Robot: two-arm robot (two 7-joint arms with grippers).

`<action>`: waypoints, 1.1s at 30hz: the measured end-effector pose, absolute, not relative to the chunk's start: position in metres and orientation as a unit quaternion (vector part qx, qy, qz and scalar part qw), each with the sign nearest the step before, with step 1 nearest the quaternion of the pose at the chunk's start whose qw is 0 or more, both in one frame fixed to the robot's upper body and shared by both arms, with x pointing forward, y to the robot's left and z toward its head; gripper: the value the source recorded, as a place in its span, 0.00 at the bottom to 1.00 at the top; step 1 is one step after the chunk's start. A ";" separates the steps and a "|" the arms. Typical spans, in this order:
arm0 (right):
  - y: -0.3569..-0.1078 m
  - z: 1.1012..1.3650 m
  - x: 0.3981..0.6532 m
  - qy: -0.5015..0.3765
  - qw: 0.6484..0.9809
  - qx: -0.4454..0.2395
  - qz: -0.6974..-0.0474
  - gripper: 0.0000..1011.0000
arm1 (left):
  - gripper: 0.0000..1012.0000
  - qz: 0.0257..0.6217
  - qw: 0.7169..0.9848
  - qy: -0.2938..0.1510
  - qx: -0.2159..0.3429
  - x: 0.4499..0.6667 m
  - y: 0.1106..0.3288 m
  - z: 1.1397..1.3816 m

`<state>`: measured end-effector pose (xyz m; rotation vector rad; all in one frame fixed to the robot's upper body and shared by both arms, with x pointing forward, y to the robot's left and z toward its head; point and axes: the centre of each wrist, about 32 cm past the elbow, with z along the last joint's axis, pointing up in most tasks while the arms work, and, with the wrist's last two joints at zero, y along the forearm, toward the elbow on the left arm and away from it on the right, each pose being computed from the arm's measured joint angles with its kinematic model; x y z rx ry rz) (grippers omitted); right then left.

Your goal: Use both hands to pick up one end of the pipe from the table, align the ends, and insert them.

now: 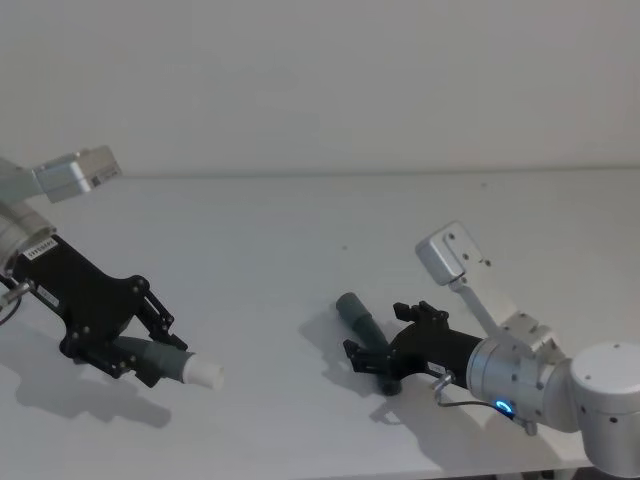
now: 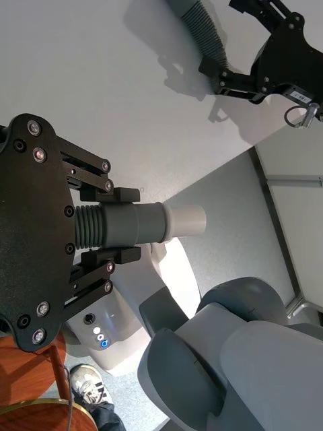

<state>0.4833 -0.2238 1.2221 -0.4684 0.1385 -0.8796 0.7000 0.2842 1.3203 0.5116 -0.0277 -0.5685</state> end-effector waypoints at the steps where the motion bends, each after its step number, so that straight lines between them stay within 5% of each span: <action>1: -0.224 1.222 0.484 0.067 0.876 -0.226 -0.420 0.99 | 0.35 -0.277 0.928 -0.013 0.250 0.700 0.284 1.320; 33: -0.217 1.207 0.498 0.099 0.866 -0.239 -0.428 0.96 | 0.35 -0.277 0.928 -0.014 0.250 0.700 0.284 1.320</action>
